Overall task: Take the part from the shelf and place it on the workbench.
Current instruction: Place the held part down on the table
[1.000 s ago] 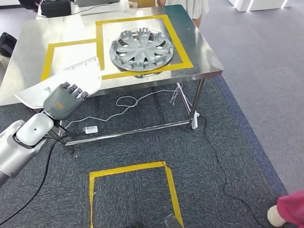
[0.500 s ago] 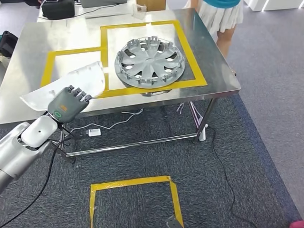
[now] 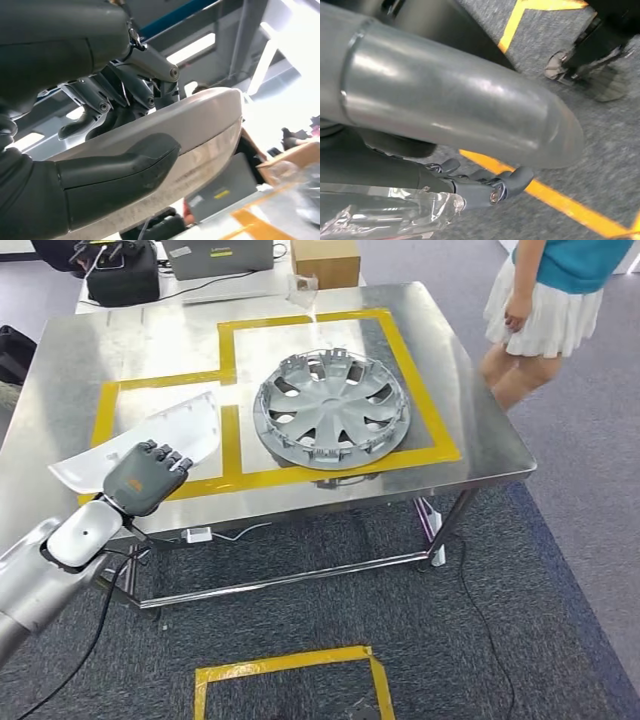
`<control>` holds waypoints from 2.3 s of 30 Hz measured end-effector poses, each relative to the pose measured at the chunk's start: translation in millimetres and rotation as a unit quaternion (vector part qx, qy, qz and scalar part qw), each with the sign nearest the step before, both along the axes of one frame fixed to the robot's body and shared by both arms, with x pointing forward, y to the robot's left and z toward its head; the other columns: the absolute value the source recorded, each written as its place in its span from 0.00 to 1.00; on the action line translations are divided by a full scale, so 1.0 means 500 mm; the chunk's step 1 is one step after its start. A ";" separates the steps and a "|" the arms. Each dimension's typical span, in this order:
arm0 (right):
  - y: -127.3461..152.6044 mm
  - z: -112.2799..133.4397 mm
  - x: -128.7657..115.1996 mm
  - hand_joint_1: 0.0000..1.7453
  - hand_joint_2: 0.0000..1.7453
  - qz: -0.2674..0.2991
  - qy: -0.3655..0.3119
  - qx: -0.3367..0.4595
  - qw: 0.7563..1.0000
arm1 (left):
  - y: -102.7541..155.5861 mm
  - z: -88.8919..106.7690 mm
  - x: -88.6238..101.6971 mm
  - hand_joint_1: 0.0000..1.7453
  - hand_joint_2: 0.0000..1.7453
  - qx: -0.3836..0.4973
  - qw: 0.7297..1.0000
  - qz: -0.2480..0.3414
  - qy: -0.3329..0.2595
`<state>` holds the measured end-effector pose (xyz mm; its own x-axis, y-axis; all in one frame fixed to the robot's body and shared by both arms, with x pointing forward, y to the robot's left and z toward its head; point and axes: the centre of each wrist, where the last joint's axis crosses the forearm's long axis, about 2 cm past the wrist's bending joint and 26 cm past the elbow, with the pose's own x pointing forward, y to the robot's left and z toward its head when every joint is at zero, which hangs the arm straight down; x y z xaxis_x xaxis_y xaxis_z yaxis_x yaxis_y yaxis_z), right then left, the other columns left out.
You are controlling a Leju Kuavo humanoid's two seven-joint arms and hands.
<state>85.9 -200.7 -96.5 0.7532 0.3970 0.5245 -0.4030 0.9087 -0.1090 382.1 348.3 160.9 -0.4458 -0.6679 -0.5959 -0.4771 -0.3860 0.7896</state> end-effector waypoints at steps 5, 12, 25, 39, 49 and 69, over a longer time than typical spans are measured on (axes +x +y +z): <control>0.002 0.004 0.017 0.00 0.00 0.001 -0.010 0.002 1.000 | 0.002 0.020 0.013 1.00 1.00 -0.012 1.000 0.006 -0.013; 0.001 0.002 0.008 0.00 0.00 0.001 -0.005 0.002 1.000 | -0.001 0.006 0.007 1.00 1.00 -0.017 1.000 0.007 -0.004; 0.006 0.004 0.013 0.00 0.00 -0.002 -0.008 0.006 1.000 | -0.004 0.038 0.027 1.00 1.00 -0.026 0.999 0.009 -0.017; 0.007 0.004 0.013 0.00 0.00 -0.002 -0.008 0.007 1.000 | -0.003 0.040 0.030 1.00 1.00 -0.020 1.000 0.015 -0.012; 0.010 0.006 0.021 0.00 0.00 -0.006 -0.013 0.011 1.000 | -0.003 0.050 0.038 1.00 1.00 -0.019 1.000 0.022 -0.011; 0.012 0.005 0.012 0.00 0.00 -0.008 -0.009 0.013 1.000 | -0.010 0.033 0.034 1.00 1.00 -0.038 0.999 0.008 -0.001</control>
<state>92.1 -194.9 -94.2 0.7497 0.3705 0.5484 -0.3864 0.9178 -0.0918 398.9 343.2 177.2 -0.4326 -0.7182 -0.5450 -0.4732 -0.3337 0.8153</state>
